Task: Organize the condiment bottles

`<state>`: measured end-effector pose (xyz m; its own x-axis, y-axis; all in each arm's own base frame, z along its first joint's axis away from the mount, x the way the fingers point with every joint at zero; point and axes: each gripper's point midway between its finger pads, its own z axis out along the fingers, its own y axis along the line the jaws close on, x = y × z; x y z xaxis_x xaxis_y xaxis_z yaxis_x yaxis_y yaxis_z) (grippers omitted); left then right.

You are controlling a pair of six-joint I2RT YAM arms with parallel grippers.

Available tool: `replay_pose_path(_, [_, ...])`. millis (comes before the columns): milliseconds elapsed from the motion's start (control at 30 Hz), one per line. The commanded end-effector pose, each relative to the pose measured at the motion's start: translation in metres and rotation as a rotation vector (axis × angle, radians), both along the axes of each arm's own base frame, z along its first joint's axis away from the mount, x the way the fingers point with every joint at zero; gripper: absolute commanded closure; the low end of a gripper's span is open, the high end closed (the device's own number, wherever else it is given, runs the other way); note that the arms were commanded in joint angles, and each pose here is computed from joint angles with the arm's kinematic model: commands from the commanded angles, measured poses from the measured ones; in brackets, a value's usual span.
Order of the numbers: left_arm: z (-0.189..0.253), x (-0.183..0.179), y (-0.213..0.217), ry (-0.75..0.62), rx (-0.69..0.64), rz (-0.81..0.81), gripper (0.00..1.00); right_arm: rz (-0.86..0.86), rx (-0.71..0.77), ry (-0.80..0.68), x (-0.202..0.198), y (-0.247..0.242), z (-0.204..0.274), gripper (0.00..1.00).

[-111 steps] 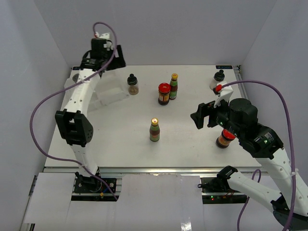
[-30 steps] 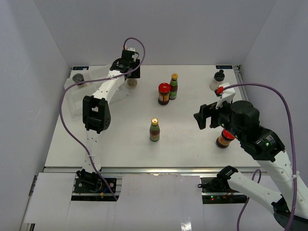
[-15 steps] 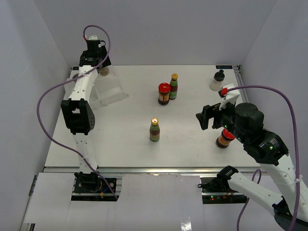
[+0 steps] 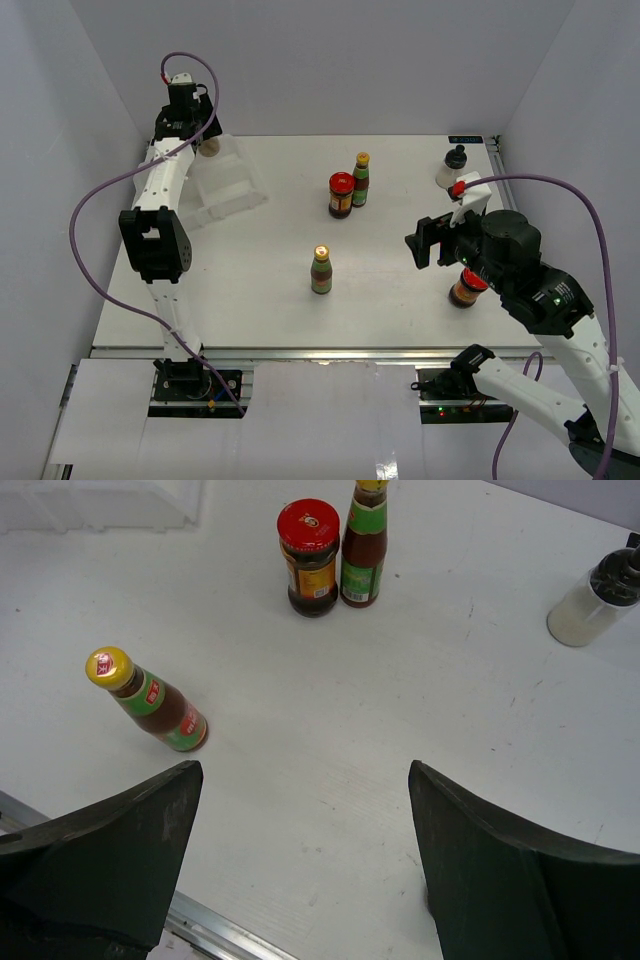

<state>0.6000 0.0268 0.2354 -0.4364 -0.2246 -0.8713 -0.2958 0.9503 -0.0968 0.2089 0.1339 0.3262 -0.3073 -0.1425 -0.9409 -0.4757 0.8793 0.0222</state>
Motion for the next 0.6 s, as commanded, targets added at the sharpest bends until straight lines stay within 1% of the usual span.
replay_pose_path(0, [0.012, 0.010, 0.000, -0.062, 0.004, -0.013, 1.00, -0.009, 0.009, -0.046, 0.005, 0.000, 0.013, 0.10])
replay_pose_path(133, [-0.003, 0.015, 0.002, -0.038, 0.016, -0.008, 1.00, -0.009, 0.000, -0.038, 0.008, 0.002, 0.008, 0.10])
replay_pose_path(200, [-0.010, 0.016, 0.021, -0.029, 0.025, 0.023, 1.00, -0.012, -0.007, -0.036, 0.008, 0.001, 0.006, 0.10])
replay_pose_path(233, [-0.013, 0.017, 0.024, -0.027, 0.027, 0.028, 1.00, -0.013, -0.011, -0.037, 0.009, 0.001, 0.006, 0.10])
replay_pose_path(567, [-0.040, 0.026, 0.032, -0.002, 0.035, 0.047, 1.00, -0.020, -0.042, -0.034, 0.017, 0.003, -0.001, 0.10])
